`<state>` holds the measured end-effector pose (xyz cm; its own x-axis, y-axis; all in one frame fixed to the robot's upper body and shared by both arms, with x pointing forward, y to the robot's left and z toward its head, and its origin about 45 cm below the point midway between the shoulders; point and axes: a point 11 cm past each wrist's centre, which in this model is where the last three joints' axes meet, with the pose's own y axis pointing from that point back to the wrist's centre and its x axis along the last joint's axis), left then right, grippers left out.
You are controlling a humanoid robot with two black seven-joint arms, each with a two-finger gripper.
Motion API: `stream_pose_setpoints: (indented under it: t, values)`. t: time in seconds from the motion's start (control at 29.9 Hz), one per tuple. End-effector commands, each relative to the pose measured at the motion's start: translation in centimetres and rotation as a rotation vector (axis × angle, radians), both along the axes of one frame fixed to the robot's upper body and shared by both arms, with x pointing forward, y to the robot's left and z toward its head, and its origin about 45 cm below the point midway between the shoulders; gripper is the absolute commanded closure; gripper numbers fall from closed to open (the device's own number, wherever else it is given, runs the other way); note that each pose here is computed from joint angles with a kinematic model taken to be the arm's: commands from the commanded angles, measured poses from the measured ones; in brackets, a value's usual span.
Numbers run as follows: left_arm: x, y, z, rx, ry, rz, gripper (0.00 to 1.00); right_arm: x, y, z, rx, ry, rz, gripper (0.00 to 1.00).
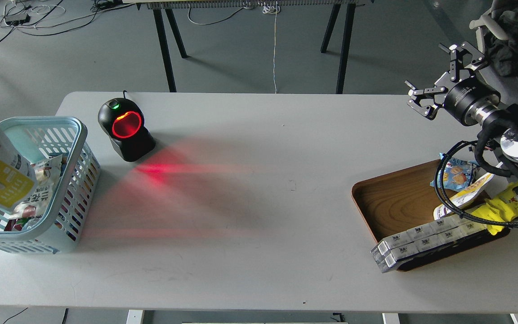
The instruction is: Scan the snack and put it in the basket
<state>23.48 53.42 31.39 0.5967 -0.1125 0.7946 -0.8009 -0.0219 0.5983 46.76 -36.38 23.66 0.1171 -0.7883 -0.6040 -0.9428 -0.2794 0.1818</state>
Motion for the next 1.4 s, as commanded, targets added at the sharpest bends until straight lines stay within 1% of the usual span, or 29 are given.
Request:
stream_pose_setpoints:
  t: [0.0, 0.27, 0.33, 0.37, 0.47, 0.5, 0.57, 0.6, 0.64, 0.67, 0.77, 0.87, 1.04, 1.24, 1.3, 1.37]
  values:
    - [-0.5, 0.4, -0.8, -0.016, 0.010, 0.016, 0.99, 0.0, 0.1, 0.0, 0.001, 0.000, 0.002, 0.04]
    - [-1.0, 0.2, -1.4, -0.049, 0.022, 0.012, 0.96, -0.2, 0.0, -0.4, 0.001, 0.006, 0.003, 0.04]
    - [-1.1, 0.2, -1.6, -0.049, 0.029, 0.014, 0.94, -0.2, -0.1, -0.3, -0.002, 0.006, 0.003, 0.04]
    - [-1.1, 0.2, -1.6, -0.051, 0.030, 0.012, 0.90, -0.2, -0.1, -0.3, -0.002, 0.006, 0.003, 0.04]
    - [-1.0, 0.1, -1.6, -0.050, 0.024, 0.011, 0.72, -0.2, -0.1, -0.4, -0.002, 0.006, 0.001, 0.04]
    - [-1.0, 0.1, -1.5, -0.049, 0.018, 0.009, 0.62, -0.2, -0.1, -0.4, -0.002, 0.006, 0.001, 0.04]
    - [-0.9, 0.1, -1.4, -0.051, 0.008, 0.005, 0.34, -0.2, -0.1, -0.4, -0.002, 0.006, 0.001, 0.04]
    - [-0.9, 0.1, -1.3, -0.053, 0.005, 0.001, 0.17, -0.2, -0.1, -0.3, -0.001, 0.005, 0.001, 0.04]
    - [-0.8, 0.0, -1.2, -0.055, 0.000, -0.001, 0.06, -0.2, -0.1, -0.3, -0.001, 0.005, 0.001, 0.04]
    - [-0.8, 0.0, -1.2, -0.061, -0.003, 0.002, 0.03, -0.2, -0.1, -0.3, 0.001, 0.004, 0.001, 0.04]
    - [-0.4, 0.1, -0.4, -0.088, -0.053, 0.024, 0.01, -0.2, 0.0, -0.3, 0.002, 0.003, 0.002, 0.04]
    - [0.4, 0.2, 0.8, -0.113, -0.146, 0.045, 0.01, -0.1, 0.1, -0.1, 0.006, 0.000, 0.003, 0.04]
    - [3.0, 0.0, 3.9, -0.158, -0.291, 0.062, 0.01, 0.2, 0.6, 0.1, 0.012, -0.008, 0.011, 0.04]
    - [8.7, -3.6, 6.3, -0.380, -0.461, 0.047, 0.01, 0.8, 1.0, 1.4, 0.016, -0.032, 0.013, 0.04]
    - [10.6, -5.6, 6.5, -0.512, -0.504, 0.049, 0.01, 0.9, 1.0, 1.6, 0.020, -0.039, 0.011, 0.04]
    - [12.6, -8.0, 7.2, -0.715, -0.557, 0.075, 0.01, 1.0, 0.7, 2.1, 0.031, -0.050, 0.001, 0.03]
